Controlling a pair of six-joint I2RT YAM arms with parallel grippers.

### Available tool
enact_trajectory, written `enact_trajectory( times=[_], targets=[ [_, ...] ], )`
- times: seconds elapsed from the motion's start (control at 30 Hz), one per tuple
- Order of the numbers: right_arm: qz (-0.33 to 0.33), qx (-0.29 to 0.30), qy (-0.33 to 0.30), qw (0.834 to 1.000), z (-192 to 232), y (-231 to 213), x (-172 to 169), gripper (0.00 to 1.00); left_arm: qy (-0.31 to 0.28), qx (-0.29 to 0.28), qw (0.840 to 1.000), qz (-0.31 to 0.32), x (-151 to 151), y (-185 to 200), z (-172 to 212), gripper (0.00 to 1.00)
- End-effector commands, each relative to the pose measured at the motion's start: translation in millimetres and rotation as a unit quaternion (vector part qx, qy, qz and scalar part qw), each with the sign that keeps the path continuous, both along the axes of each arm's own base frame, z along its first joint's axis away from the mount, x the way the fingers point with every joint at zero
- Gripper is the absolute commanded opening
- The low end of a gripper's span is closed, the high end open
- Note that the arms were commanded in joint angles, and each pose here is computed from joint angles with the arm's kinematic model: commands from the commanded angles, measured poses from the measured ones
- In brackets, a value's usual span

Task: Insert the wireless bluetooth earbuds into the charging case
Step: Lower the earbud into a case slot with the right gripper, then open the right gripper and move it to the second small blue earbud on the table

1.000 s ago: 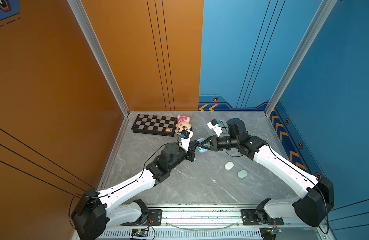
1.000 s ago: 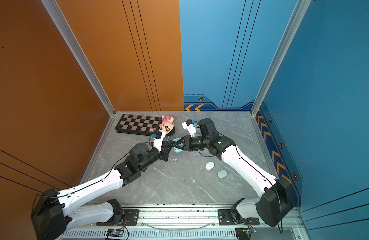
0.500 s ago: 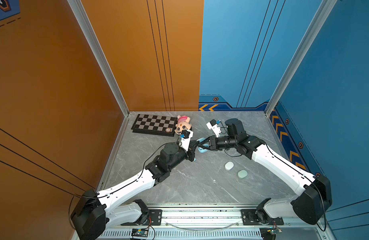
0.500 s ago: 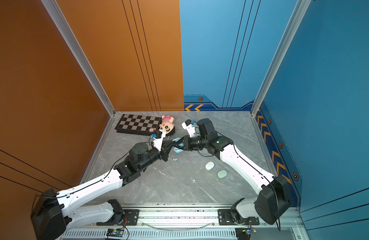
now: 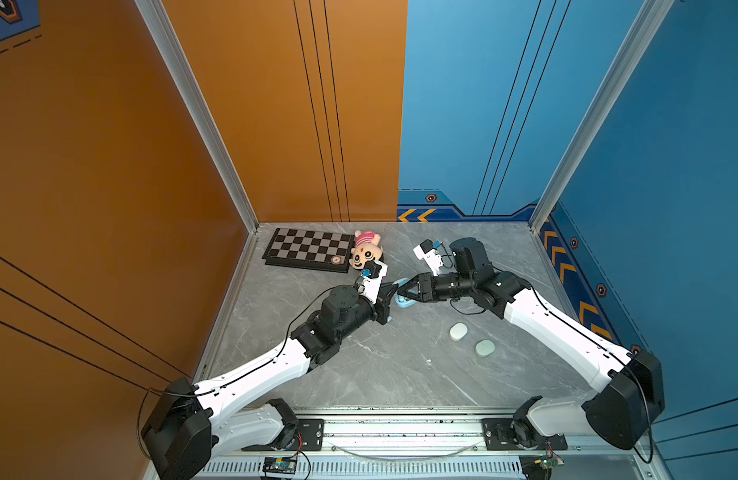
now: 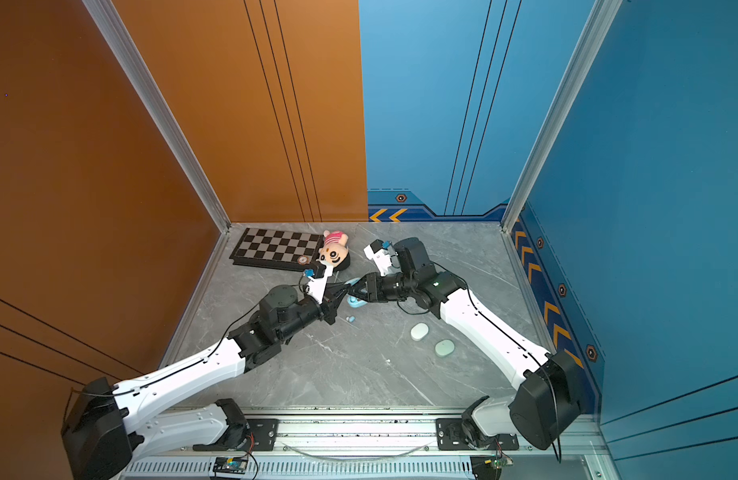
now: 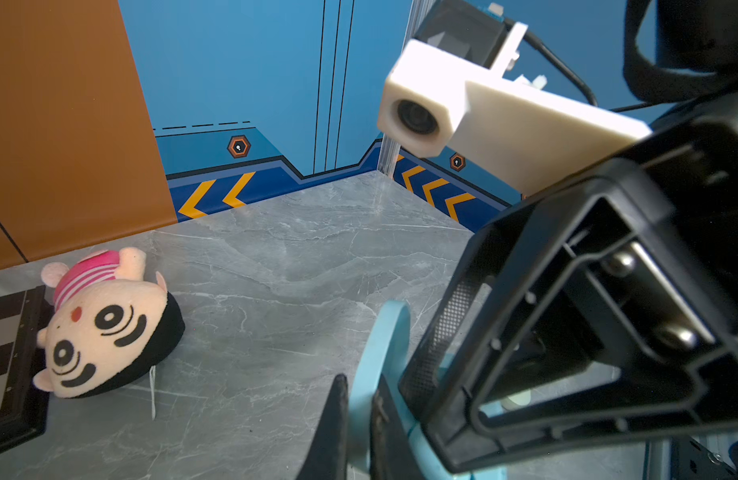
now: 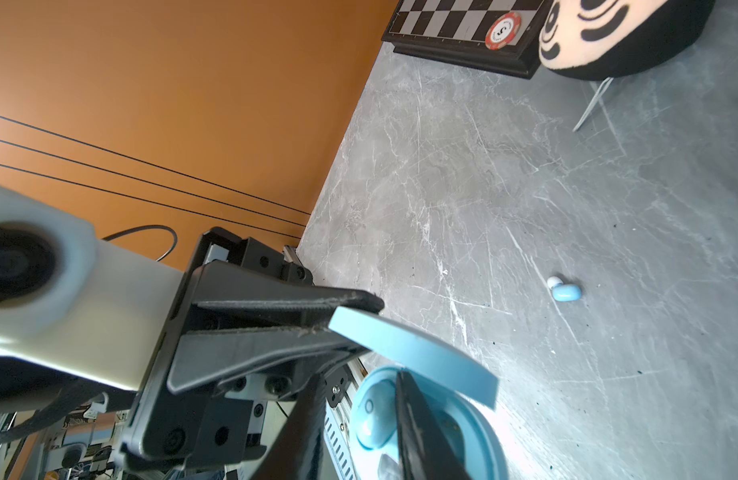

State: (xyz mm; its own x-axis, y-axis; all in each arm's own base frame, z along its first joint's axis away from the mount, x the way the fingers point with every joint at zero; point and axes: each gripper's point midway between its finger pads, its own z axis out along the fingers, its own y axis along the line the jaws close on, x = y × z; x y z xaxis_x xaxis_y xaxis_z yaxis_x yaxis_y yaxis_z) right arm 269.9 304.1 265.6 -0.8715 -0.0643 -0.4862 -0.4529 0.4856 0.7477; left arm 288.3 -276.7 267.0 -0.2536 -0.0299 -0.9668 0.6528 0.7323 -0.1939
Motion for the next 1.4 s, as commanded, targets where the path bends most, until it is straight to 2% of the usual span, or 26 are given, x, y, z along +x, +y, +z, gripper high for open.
enact_trajectory(
  times=[0.0,0.23,0.33,0.43,0.5,0.63,0.7,0.8,0.9,1.0,1.17,1.37],
  targets=[
    [-0.017,-0.02,-0.009,1.0,4,-10,1,0.33,-0.044,-0.036,0.998,0.001,3,2,40,0.0],
    [-0.033,0.021,-0.075,0.996,69,-15,7,0.37,-0.048,-0.008,0.998,0.029,7,14,29,0.0],
    [-0.078,0.026,-0.093,0.992,87,-28,17,0.38,-0.05,0.016,0.996,0.068,11,30,22,0.0],
    [-0.137,0.019,-0.072,0.988,81,-44,33,0.35,-0.055,0.044,0.99,0.12,14,55,18,0.0],
    [-0.172,-0.013,-0.055,0.983,63,-56,44,0.34,-0.063,0.064,0.984,0.156,14,74,19,0.0],
    [-0.217,-0.124,-0.004,0.968,6,-79,54,0.35,-0.072,0.105,0.969,0.214,10,114,23,0.0],
    [-0.203,-0.177,0.021,0.963,-24,-79,53,0.36,-0.064,0.114,0.967,0.219,6,129,22,0.0],
    [-0.152,-0.238,0.029,0.959,-60,-68,50,0.4,-0.027,0.107,0.977,0.181,-2,138,13,0.0],
    [-0.138,-0.27,0.053,0.951,-86,-56,51,0.42,0.019,0.068,0.984,0.165,-8,148,1,0.0],
    [-0.166,-0.289,0.1,0.937,-112,-45,56,0.42,0.05,0.027,0.982,0.181,-10,160,-11,0.0],
    [-0.2,-0.318,0.156,0.913,-155,-22,54,0.44,0.055,-0.003,0.981,0.187,-13,163,-26,0.0],
    [-0.226,-0.309,0.22,0.897,-196,-3,53,0.44,0.062,-0.004,0.982,0.18,-16,161,-36,0.0]
  ],
)
